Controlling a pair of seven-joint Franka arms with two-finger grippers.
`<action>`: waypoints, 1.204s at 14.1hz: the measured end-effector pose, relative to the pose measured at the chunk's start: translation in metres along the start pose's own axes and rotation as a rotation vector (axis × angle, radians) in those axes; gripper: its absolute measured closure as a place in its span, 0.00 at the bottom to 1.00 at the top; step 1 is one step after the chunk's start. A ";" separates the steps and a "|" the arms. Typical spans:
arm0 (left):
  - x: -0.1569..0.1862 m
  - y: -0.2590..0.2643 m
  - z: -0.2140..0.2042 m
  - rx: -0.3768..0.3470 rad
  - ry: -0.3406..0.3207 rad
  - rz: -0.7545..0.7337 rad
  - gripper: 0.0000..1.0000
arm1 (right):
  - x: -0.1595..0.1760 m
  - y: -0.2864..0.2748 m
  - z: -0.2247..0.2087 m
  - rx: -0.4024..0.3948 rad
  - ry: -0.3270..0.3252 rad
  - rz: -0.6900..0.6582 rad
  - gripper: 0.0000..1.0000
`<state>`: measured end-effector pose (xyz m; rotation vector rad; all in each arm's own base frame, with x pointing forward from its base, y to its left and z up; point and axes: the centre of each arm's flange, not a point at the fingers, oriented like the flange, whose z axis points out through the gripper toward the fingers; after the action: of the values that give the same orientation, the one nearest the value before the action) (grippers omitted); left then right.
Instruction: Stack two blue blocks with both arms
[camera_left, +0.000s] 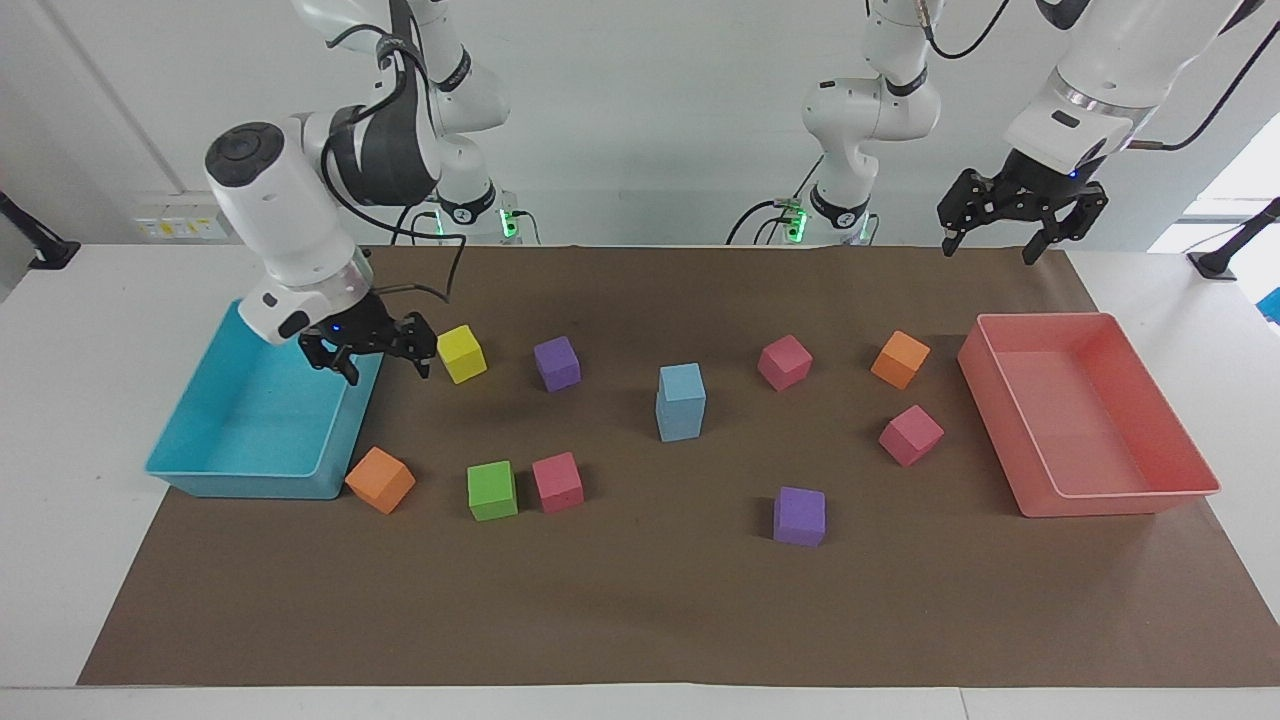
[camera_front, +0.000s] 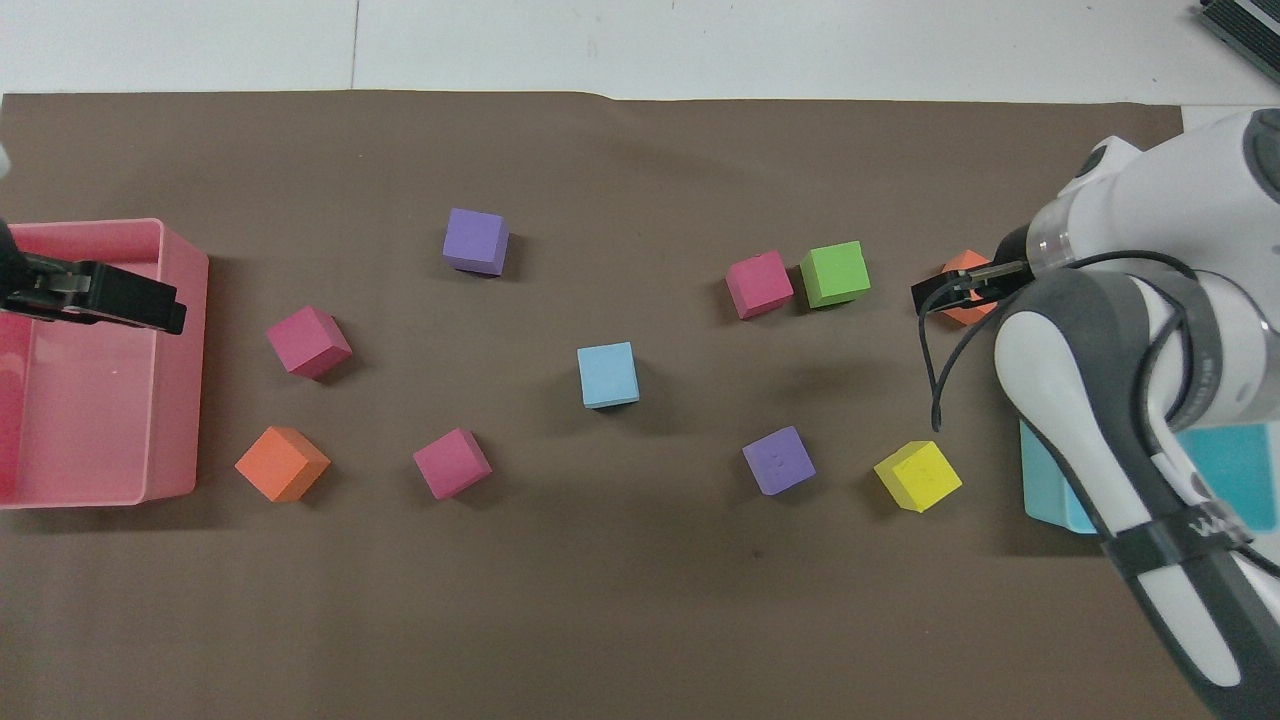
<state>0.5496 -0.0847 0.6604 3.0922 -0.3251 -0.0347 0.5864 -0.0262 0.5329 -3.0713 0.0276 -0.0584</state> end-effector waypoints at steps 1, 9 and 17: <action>-0.003 0.000 0.004 0.000 -0.011 0.005 0.00 | -0.005 0.007 -0.010 0.002 -0.001 0.012 0.00; -0.015 -0.006 0.004 0.021 -0.015 -0.003 0.00 | -0.032 0.054 -0.046 -0.093 -0.030 0.061 0.00; -0.023 -0.016 0.016 0.013 -0.015 -0.022 0.00 | -0.039 0.045 -0.120 -0.044 0.003 0.106 0.00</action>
<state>0.5296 -0.0652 0.6442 3.1096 -0.2935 -0.0569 0.5420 -0.0784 0.6478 -3.1073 0.1938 -0.0567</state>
